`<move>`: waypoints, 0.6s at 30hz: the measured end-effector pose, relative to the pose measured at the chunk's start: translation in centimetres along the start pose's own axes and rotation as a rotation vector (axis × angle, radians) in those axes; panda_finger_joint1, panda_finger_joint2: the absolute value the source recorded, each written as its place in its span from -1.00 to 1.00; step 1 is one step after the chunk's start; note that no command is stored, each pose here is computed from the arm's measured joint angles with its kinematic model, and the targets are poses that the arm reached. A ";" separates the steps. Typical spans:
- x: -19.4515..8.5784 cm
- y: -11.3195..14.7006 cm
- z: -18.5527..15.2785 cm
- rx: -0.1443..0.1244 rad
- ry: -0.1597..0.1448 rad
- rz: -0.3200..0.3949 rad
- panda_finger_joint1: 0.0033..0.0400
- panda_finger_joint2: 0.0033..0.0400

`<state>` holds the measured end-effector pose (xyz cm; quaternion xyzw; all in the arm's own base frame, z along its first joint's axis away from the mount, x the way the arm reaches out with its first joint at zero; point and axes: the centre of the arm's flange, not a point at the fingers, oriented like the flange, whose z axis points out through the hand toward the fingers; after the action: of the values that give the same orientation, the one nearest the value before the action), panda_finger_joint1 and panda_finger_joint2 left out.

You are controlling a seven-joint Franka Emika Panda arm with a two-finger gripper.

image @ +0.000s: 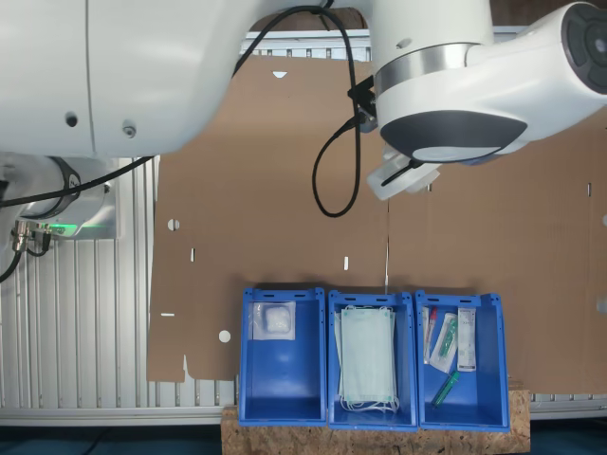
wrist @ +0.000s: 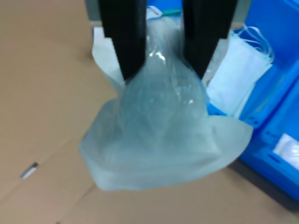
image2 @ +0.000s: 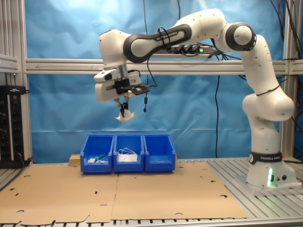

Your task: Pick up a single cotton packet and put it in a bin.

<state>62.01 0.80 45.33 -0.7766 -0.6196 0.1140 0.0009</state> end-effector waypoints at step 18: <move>-12.4 -6.0 2.6 0.030 -0.040 0.085 -0.90 -0.90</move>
<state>53.23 -10.07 45.87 -0.7997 -0.5841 0.1389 -0.0047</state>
